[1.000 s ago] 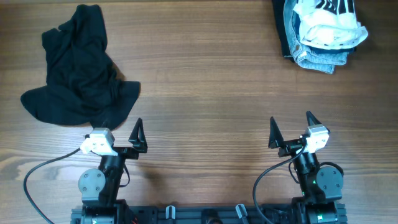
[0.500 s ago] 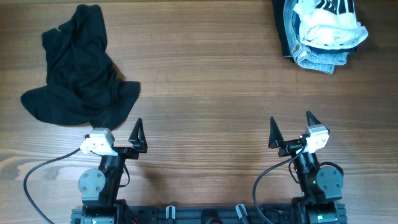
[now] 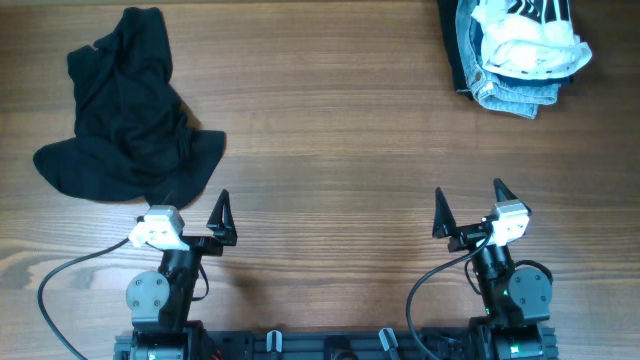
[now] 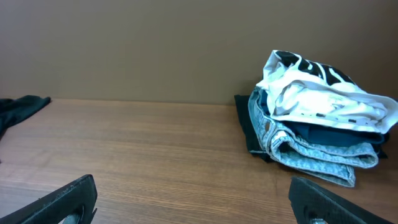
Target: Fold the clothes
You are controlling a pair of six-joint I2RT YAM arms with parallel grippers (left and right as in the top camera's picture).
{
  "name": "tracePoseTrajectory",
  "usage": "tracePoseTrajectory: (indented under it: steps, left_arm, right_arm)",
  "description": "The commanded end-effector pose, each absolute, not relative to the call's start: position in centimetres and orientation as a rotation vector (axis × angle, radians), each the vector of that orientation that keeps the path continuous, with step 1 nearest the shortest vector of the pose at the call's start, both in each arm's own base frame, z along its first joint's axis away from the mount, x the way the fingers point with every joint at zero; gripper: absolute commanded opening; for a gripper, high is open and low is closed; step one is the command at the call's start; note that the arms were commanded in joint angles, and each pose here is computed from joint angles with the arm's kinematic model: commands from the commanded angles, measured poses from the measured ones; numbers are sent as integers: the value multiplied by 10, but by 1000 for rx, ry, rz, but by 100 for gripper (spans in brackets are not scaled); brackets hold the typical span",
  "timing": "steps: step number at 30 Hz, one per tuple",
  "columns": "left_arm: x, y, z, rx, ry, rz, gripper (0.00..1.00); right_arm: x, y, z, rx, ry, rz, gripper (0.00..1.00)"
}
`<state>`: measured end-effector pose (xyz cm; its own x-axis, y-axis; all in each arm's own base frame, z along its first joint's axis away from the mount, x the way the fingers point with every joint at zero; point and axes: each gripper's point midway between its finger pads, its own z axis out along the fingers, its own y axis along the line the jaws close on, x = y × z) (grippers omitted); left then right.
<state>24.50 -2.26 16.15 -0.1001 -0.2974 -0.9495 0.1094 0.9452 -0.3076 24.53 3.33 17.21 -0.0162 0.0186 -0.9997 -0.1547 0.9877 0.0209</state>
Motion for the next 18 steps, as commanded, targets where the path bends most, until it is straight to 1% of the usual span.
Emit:
tracePoseTrajectory:
  steps: [1,6,11,18]
  left_arm:
    - [245,-22,159,-133,1639,-319,100]
    - [245,-22,159,-133,1639,-319,100]
    - [245,-22,159,-133,1639,-319,100]
    - [245,-22,159,-133,1639,-320,100]
  right_arm:
    - [246,30,173,-106,1579,104,100]
    - [246,27,176,-91,1566,91,100]
    - [245,27,198,-86,1475,93,100]
    - [243,34,206,-118,1444,125,100]
